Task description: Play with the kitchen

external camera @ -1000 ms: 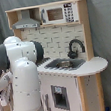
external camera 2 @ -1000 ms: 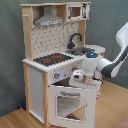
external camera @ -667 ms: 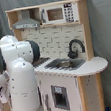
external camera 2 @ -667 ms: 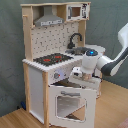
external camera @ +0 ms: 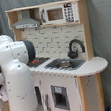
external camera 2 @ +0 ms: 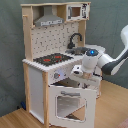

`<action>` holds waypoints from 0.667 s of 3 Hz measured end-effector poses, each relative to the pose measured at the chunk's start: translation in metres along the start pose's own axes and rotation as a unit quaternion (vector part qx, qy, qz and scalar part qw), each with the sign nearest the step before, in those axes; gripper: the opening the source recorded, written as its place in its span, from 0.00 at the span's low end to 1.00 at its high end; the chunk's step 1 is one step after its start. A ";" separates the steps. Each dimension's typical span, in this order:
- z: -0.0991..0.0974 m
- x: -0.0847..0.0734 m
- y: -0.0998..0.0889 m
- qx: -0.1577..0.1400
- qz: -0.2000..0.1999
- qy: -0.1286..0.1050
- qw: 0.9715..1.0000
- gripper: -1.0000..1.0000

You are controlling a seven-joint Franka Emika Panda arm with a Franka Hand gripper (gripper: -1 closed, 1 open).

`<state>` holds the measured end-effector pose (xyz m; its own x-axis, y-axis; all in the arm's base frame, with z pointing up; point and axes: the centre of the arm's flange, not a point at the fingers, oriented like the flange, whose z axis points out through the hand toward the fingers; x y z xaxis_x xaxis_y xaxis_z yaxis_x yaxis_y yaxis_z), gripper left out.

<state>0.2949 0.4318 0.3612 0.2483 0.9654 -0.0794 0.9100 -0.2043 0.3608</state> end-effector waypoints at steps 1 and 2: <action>-0.012 -0.007 0.003 -0.037 0.004 -0.039 0.999 1.00; -0.028 -0.012 0.003 -0.071 0.008 -0.072 0.995 1.00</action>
<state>0.2856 0.4244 0.3892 0.3162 0.9270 -0.2018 0.8522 -0.1841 0.4897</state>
